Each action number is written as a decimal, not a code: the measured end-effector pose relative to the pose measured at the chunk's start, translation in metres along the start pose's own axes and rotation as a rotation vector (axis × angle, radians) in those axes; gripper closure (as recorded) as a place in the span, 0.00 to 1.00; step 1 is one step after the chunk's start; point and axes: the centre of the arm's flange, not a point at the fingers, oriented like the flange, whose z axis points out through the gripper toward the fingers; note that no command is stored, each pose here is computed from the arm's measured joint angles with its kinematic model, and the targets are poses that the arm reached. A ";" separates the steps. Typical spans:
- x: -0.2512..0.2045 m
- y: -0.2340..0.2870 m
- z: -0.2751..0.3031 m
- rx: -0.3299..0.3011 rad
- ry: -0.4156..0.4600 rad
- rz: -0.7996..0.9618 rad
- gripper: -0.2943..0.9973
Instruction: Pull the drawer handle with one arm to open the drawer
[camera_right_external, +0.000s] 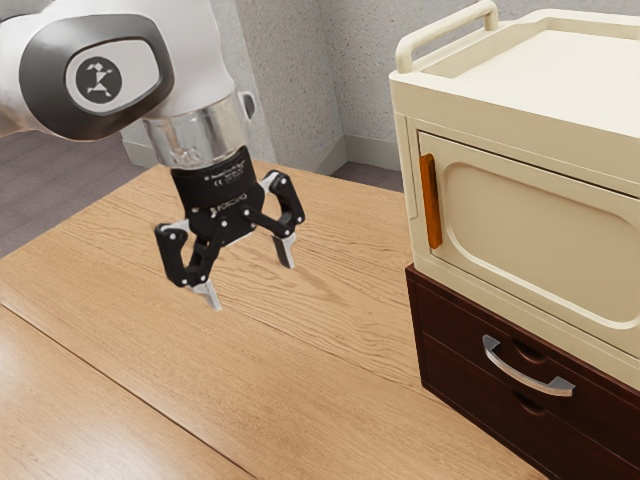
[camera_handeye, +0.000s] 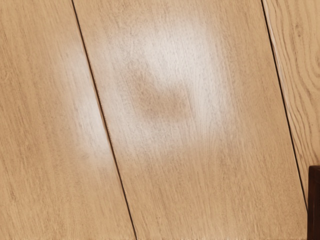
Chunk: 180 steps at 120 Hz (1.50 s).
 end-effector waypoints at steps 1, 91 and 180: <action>0.000 0.000 0.000 -0.001 -0.001 -0.001 0.23; -0.173 0.044 0.098 -0.138 -0.078 0.224 0.23; -0.182 0.078 0.113 -0.276 -0.087 0.137 0.23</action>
